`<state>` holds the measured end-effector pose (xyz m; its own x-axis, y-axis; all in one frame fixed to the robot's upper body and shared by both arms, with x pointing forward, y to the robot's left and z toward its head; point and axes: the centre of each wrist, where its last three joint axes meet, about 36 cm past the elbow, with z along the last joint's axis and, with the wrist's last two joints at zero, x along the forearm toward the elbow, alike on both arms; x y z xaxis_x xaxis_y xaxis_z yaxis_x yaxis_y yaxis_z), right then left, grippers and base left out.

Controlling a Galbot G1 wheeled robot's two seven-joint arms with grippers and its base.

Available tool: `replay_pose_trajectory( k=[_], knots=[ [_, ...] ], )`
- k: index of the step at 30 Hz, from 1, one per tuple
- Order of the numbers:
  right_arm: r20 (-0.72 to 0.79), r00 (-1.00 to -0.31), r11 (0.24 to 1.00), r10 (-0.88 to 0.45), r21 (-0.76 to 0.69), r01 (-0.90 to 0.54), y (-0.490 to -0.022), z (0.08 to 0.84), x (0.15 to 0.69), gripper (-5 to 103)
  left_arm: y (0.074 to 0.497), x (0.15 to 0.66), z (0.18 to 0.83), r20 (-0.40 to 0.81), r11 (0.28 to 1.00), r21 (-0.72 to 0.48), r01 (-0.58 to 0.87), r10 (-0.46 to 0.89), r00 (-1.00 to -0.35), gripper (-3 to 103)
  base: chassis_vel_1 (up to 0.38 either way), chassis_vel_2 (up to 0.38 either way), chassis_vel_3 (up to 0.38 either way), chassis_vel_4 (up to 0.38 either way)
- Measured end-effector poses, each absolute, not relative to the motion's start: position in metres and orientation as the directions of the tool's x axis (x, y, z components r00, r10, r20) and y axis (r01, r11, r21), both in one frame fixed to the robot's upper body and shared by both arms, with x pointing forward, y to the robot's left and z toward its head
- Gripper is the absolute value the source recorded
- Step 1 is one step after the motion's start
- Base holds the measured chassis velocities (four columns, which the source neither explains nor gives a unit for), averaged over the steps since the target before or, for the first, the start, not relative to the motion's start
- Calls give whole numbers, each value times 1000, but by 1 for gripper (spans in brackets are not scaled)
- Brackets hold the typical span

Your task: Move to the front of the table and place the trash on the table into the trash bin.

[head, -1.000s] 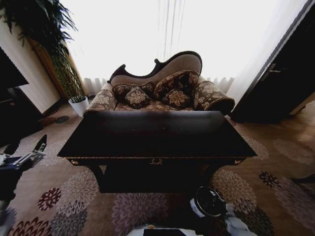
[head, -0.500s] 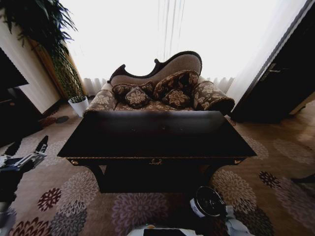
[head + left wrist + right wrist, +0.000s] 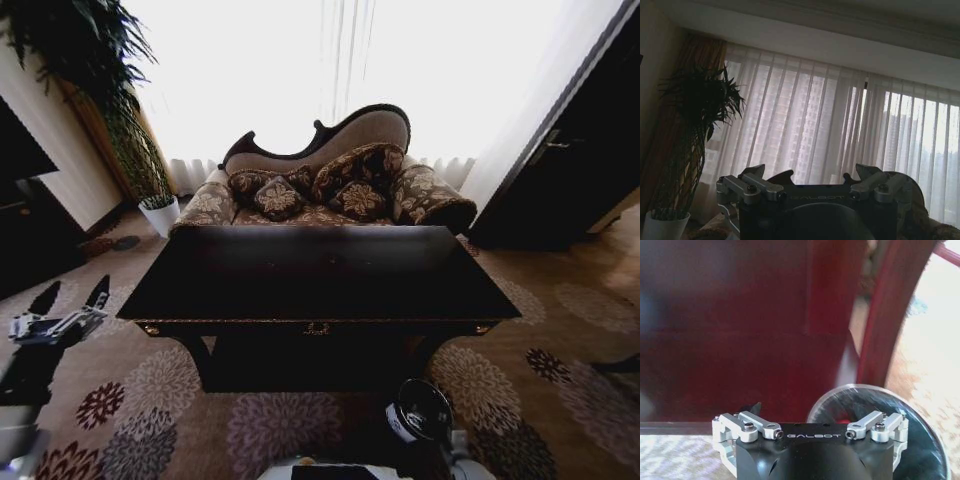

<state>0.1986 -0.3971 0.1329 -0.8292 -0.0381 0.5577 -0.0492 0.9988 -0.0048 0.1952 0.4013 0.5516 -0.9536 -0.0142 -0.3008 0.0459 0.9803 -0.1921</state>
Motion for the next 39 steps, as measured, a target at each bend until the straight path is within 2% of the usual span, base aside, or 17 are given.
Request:
replay_pose_trajectory(
  k=[8,16,20,30,39],
  knots=[
    [457,-885,994,-89,93,-52,-356,183,159,100,398,203,542,-302,977,-208,51,-15,-953,100,0,0,0,0],
    [346,-935,992,-80,115,-42,-359,241,171,100,391,204,541,-308,970,-234,65,-11,-951,100,0,0,0,0],
    [210,-975,988,-71,147,-41,-352,302,183,100,392,202,540,-304,973,-227,53,-19,-952,100,0,0,0,0],
    [31,-997,987,-65,146,-60,-351,381,200,100,392,203,539,-299,975,-215,49,-19,-954,100,0,0,0,0],
    [-122,-990,983,-70,162,-90,-350,439,228,100,395,200,533,-274,983,-181,32,-19,-961,100,0,0,0,0]
  ],
)
